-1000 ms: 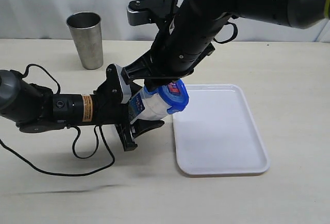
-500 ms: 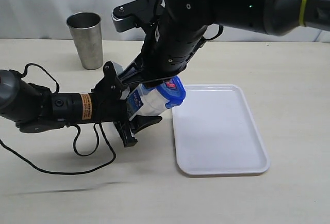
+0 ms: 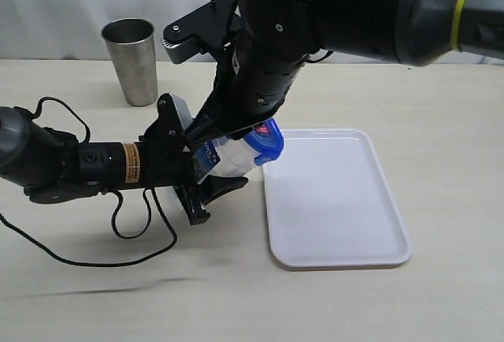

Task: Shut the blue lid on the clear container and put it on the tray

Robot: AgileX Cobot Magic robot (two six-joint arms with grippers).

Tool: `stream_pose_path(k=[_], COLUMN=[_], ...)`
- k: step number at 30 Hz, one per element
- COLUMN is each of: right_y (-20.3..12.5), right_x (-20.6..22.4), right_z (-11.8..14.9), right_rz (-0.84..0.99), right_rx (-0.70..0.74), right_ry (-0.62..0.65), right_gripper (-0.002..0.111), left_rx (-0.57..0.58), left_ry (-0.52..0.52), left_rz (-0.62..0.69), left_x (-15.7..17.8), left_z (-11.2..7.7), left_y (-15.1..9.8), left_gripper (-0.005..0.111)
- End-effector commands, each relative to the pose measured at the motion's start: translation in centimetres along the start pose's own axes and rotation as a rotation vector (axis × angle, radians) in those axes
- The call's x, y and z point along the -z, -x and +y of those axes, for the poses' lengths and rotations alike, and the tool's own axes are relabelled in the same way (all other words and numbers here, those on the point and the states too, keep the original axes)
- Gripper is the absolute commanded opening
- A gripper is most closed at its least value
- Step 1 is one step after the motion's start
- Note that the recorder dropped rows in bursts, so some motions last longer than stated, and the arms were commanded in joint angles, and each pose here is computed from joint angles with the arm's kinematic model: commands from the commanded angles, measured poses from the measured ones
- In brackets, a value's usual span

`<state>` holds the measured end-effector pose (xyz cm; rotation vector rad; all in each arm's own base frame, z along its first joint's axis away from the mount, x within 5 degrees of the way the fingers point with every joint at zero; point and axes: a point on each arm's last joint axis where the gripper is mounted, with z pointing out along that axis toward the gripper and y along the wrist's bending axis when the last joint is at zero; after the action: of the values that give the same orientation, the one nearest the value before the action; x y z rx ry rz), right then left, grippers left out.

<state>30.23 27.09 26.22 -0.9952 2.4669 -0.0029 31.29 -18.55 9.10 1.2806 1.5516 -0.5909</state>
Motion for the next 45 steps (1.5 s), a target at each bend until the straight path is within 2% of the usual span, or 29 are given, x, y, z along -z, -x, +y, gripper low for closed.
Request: stream_pose_path(k=[1,7,11,13,20,26,40,45], right_y=[0.0,-0.7,-2.2,-3.3,-8.0,-11.7,-17.4,-19.2], right_x=[2.0,7.1,10.2,11.8,15.9,16.8,16.3,17.5], right_z=[0.6,-0.3,-0.7,-1.0,-1.6,-1.5,-0.6,-0.7], right_rz=[-0.059,-0.160,-0.195,-0.222,-0.322,-0.463,-0.826,-0.896], right_rx=[0.027,0.032,0.033,0.029,0.020,0.006,-0.110,-0.126], right_ry=[0.056,0.056,0.063,0.062,0.059,0.065,0.150,0.155], right_gripper=[0.043,0.045,0.045,0.041,0.019,0.005,0.005,0.005], left_rx=[-0.043,-0.043,-0.042,-0.050,-0.028,-0.019,0.013,0.044], left_ry=[-0.064,-0.065,-0.072,-0.092,-0.142,-0.141,-0.113,-0.060], left_rz=[-0.075,-0.085,-0.129,-0.153,-0.280,-0.303,-0.307,-0.315], left_x=[-0.1,-0.1,-0.1,0.0,0.3,0.3,0.3,0.3], left_z=[-0.8,-0.8,-0.9,-1.1,-1.5,-1.5,-1.2,-0.7], left_y=[0.9,1.0,1.4,1.6,2.7,2.9,2.9,3.0], left_gripper=[0.000,0.000,0.000,0.000,0.000,0.000,0.000,0.000])
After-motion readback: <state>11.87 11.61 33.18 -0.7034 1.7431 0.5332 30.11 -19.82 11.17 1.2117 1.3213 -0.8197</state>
